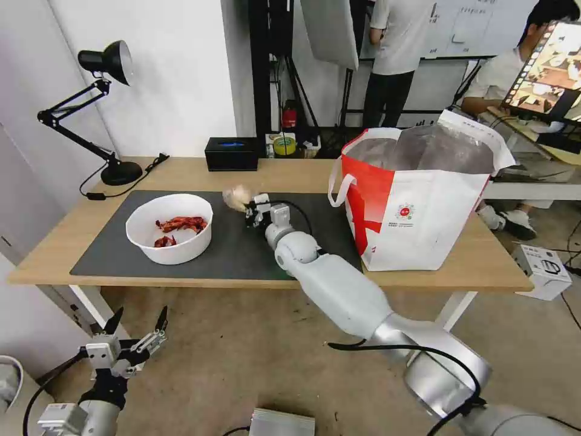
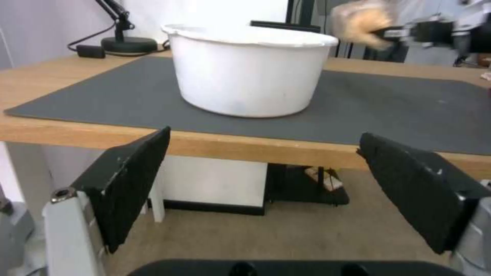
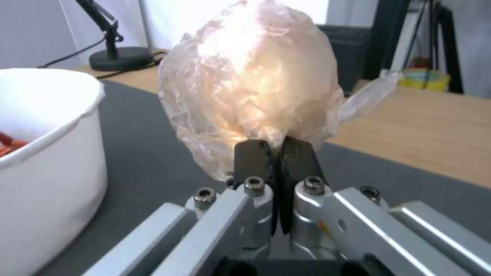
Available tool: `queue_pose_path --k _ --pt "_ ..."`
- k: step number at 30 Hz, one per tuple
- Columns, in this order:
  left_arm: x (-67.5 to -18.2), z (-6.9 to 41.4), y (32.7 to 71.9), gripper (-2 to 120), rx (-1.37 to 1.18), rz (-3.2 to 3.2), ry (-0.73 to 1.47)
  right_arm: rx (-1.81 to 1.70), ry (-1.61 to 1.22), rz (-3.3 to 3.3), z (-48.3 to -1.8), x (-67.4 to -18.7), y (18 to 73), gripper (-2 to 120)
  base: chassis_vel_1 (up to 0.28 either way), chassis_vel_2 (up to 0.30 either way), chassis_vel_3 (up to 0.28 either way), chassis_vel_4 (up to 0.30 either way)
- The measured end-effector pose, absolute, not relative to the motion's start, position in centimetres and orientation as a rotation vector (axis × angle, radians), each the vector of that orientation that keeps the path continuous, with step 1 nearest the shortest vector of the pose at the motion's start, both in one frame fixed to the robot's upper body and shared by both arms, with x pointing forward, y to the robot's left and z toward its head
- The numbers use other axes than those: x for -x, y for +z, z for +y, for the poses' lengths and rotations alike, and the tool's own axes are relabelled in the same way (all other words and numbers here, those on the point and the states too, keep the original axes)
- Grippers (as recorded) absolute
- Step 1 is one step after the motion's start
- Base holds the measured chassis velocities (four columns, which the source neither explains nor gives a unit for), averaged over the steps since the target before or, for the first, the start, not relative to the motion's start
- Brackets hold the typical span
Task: Pick up the trash from the table and place it into the takeout bag.
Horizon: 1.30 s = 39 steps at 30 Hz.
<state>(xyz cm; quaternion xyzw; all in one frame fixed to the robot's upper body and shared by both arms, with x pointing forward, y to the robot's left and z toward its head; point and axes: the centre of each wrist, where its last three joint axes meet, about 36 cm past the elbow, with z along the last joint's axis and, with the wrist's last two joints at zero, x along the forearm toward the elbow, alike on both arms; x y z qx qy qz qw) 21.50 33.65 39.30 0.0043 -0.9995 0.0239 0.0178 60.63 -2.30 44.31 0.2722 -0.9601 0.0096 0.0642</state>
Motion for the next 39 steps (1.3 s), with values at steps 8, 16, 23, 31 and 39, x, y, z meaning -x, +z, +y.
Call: queue_pose_path --k 8,16,23,31,39 --pt "-21.4 33.9 39.6 100 -0.027 -3.112 0.073 -0.877 0.056 -2.948 -8.4 -55.3 46.8 0 0.000 0.000 0.000 0.000" --pt "-21.3 34.1 39.5 100 -0.033 -3.107 0.064 -0.894 0.053 -2.988 -13.4 -50.8 48.7 0 0.000 0.000 0.000 0.000" --pt "-21.0 34.2 39.7 100 -0.039 -3.100 0.052 -0.881 0.068 -2.997 -18.0 -46.4 49.2 0 0.000 0.000 0.000 0.000" --pt "-20.8 34.2 39.7 100 -0.036 -3.098 0.044 -0.834 0.084 -3.043 -22.8 -42.6 50.4 0 0.000 0.000 0.000 0.000" --pt "-20.8 34.0 39.8 100 -0.028 -3.099 0.042 -0.878 0.046 -3.070 -23.6 -38.7 51.6 0 0.000 0.000 0.000 0.000"
